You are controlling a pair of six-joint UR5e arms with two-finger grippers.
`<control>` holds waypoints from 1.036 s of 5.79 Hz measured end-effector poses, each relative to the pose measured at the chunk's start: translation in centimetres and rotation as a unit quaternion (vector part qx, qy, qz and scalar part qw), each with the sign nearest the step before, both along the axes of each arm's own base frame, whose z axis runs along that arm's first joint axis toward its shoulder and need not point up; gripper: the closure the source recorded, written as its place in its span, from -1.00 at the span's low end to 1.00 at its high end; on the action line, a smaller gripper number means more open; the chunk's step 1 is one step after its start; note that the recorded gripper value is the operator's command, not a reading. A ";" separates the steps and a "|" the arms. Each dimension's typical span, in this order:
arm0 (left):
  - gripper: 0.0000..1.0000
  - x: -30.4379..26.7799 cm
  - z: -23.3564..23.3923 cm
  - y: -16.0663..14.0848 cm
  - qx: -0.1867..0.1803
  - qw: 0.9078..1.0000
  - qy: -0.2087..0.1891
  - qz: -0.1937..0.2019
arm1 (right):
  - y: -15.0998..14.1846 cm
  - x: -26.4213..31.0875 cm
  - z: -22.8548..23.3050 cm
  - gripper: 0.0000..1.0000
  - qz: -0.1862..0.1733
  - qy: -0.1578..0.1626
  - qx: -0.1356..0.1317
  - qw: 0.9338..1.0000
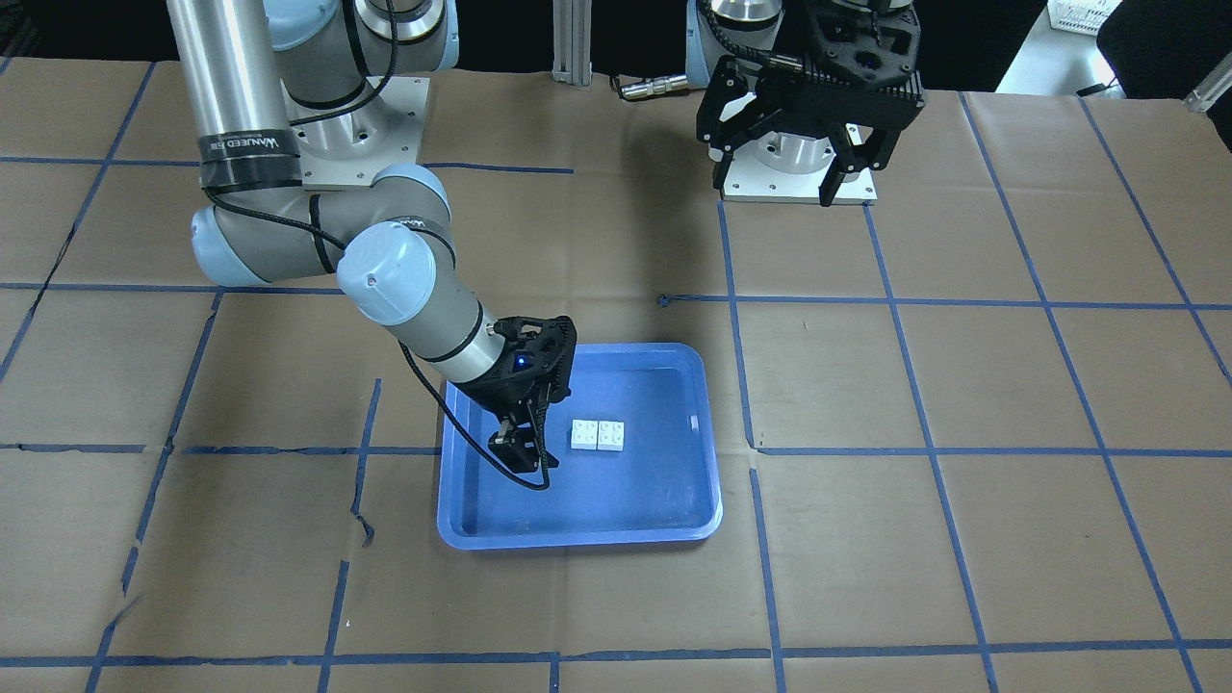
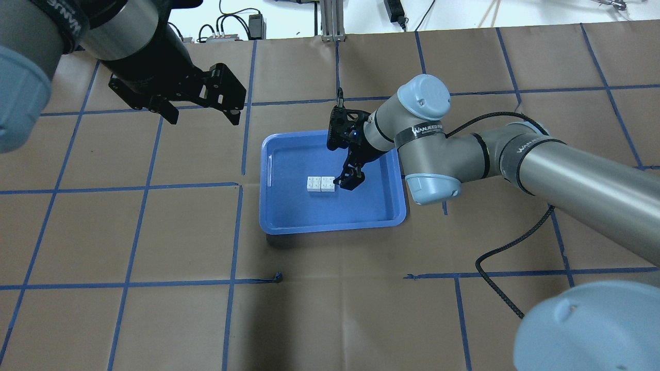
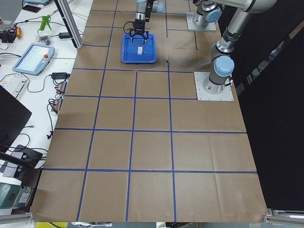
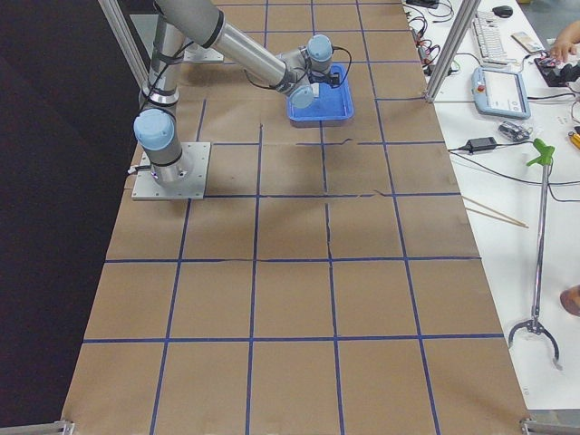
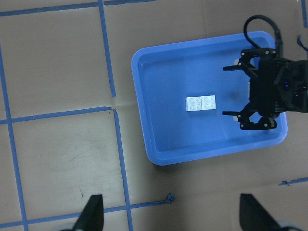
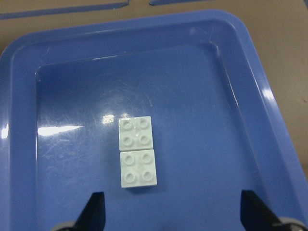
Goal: Assemble white blocks and place on blue tray
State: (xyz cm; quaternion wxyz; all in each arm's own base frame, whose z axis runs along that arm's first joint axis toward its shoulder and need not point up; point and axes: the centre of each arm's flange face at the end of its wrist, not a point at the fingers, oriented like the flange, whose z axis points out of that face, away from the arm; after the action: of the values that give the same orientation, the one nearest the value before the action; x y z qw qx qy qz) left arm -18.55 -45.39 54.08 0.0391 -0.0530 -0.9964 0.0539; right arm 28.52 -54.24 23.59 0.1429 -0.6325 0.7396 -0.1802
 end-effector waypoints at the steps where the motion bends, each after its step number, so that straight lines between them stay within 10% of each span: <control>1: -0.99 0.1 -0.1 0.0 0.001 1.000 0.002 0.001 | -0.9 -1.3 3.6 -1.00 -0.045 0.027 0.039 0.998; 3: -0.99 0.2 -0.2 -0.1 0.000 1.000 0.002 0.001 | -1.3 -4.0 10.5 -1.00 -0.186 0.079 0.110 0.973; 4: -0.99 0.3 -0.2 -0.1 0.000 1.000 0.002 0.002 | -0.8 -5.8 13.1 -1.00 -0.275 0.096 0.137 0.947; 6: -0.99 0.3 -0.3 -0.1 0.000 1.000 0.001 0.002 | 0.8 -10.7 17.9 -1.00 -0.465 0.120 0.163 0.862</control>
State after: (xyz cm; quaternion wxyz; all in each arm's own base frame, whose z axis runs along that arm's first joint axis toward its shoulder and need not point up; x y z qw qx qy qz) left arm -18.27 -45.47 53.79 0.0404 -0.0514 -0.9964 0.0544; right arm 17.80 -53.41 41.48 0.0536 -0.1991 0.9782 -0.0253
